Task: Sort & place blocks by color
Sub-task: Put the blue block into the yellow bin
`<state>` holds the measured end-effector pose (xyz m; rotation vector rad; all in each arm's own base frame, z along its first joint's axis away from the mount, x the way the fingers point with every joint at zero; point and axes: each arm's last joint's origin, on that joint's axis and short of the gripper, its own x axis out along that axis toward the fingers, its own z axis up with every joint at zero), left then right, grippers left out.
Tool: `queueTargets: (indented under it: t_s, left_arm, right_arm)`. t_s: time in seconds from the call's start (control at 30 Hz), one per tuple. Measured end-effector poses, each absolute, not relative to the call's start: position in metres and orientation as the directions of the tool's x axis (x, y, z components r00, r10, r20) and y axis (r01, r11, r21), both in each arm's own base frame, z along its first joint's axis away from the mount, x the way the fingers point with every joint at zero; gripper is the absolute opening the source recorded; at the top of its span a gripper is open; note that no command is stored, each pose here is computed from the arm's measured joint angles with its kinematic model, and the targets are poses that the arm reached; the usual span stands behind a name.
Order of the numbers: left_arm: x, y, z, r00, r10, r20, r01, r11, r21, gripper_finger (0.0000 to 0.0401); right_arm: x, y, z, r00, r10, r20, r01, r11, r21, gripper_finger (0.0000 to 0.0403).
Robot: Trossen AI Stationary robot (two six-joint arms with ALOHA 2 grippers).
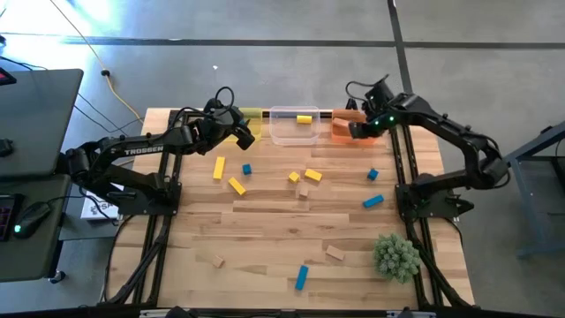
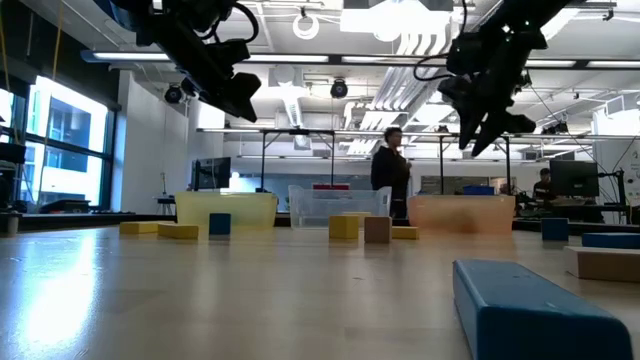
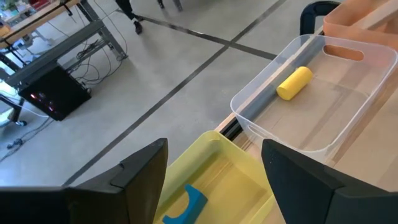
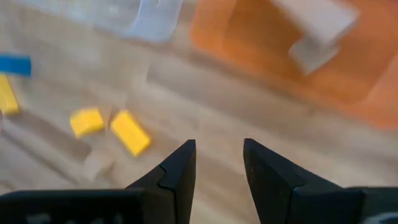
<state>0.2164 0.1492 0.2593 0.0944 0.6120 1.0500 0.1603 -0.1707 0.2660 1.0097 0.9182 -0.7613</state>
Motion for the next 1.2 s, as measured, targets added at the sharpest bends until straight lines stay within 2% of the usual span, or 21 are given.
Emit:
queueTargets:
  t_s: [0.3,0.43,0.7,0.83,0.9,1.03,1.2]
  left_arm:
    - [0.217,0.148,0.259,0.354,0.829,-0.432,-0.78,0.517,0.353,0.025]
    - [0.218,0.147,0.258,0.412,0.788,-0.458,-0.748,0.579,0.324,0.025]
    - [0.224,0.139,0.255,0.541,0.674,-0.503,-0.664,0.709,0.236,0.025]
    - [0.227,0.129,0.251,0.561,0.617,-0.552,-0.609,0.759,0.229,0.025]
    - [0.228,0.123,0.248,0.559,0.595,-0.578,-0.584,0.777,0.235,0.025]
    - [0.232,0.112,0.246,0.57,0.564,-0.598,-0.544,0.804,0.239,0.025]
    - [0.236,0.104,0.246,0.584,0.551,-0.596,-0.521,0.818,0.245,0.025]
  right_arm:
    - [0.182,-0.124,0.261,0.318,0.069,-0.945,0.848,0.425,0.317,0.0124]
    - [0.188,-0.108,0.261,0.287,0.108,-0.952,0.821,0.484,0.303,0.0124]
    - [0.202,-0.076,0.261,0.246,0.131,-0.96,0.763,0.585,0.276,0.0145]
    - [0.205,-0.06,0.26,0.211,0.136,-0.968,0.738,0.628,0.249,0.0171]
    - [0.205,-0.053,0.26,0.18,0.133,-0.975,0.698,0.681,0.221,0.018]
    - [0.202,-0.042,0.259,0.111,0.103,-0.988,0.591,0.793,0.149,0.0185]
    - [0.202,-0.036,0.256,0.047,0.105,-0.993,0.493,0.862,0.115,0.0185]
